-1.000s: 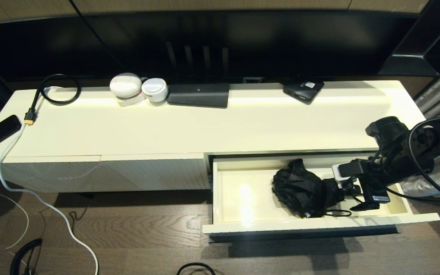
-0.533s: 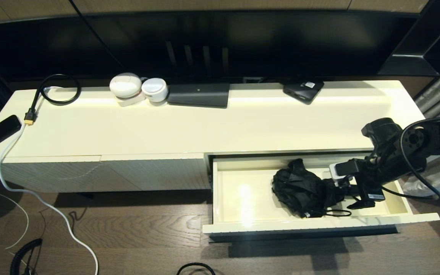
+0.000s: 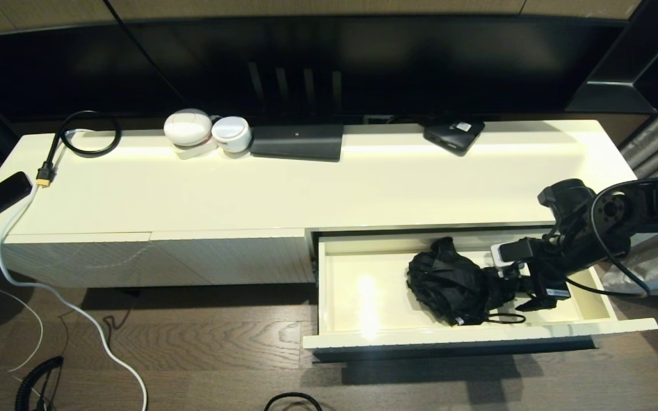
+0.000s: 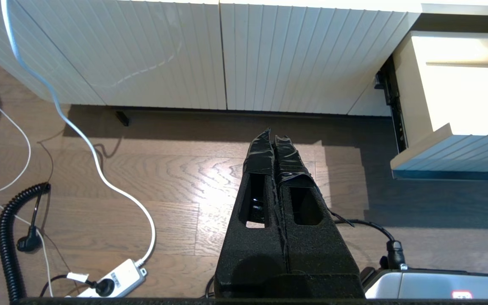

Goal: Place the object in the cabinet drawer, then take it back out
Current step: Take the umbrella out of the drawer and put it on the table

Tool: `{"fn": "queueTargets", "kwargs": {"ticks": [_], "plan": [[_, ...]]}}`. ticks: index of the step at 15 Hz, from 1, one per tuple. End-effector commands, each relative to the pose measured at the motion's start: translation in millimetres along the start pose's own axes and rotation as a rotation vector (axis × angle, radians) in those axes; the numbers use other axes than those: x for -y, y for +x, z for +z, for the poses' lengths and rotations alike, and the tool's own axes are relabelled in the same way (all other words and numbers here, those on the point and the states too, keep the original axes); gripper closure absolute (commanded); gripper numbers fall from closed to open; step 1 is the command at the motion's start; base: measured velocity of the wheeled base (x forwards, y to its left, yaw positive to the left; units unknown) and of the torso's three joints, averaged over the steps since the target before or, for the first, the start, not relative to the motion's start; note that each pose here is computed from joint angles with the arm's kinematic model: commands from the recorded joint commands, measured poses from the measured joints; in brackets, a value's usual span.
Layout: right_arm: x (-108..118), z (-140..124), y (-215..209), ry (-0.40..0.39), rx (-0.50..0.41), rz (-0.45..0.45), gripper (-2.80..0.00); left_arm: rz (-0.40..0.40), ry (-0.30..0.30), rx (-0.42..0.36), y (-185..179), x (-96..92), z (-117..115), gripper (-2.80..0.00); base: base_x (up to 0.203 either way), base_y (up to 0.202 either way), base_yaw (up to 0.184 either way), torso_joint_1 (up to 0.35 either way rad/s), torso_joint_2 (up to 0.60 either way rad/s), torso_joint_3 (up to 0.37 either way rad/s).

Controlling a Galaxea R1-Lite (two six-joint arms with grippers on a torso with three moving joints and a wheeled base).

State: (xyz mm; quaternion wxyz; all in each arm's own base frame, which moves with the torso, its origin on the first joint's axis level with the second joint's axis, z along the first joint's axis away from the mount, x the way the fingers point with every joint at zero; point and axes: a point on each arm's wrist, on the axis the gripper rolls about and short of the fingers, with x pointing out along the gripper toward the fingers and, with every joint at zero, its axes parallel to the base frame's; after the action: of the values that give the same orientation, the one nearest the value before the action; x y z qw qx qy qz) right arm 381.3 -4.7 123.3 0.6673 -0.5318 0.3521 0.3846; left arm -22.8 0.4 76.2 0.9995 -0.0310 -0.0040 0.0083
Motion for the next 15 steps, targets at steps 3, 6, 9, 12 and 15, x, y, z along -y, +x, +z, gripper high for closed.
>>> {"fn": "queueTargets", "kwargs": {"ticks": [3,6,9,12,15], "plan": [[2,-1,6,-0.005,0.001,0.005,-2.8,0.002,-0.001,0.0,0,0.0,0,0.0,0.0,0.0,0.0,0.0,0.0,0.0],[4,-2,13,-0.004,0.001,0.013,-2.8,0.0,-0.001,-0.001,0,0.0,0,0.0,0.0,0.0,0.0,0.0,0.0,0.0],[8,-2,17,-0.004,0.001,0.012,-2.8,0.002,-0.001,0.0,0,0.0,0,0.0,0.0,0.0,0.0,0.0,0.0,0.0],[14,1,19,-0.011,0.005,-0.006,-2.8,0.001,-0.001,0.0,0,0.0,0,0.0,0.0,0.0,0.0,0.0,0.0,0.0],[15,3,20,-0.016,0.008,-0.008,-2.8,0.0,-0.001,0.0,0,0.0,0,0.0,0.0,0.0,0.0,0.0,0.0,0.0]]}}
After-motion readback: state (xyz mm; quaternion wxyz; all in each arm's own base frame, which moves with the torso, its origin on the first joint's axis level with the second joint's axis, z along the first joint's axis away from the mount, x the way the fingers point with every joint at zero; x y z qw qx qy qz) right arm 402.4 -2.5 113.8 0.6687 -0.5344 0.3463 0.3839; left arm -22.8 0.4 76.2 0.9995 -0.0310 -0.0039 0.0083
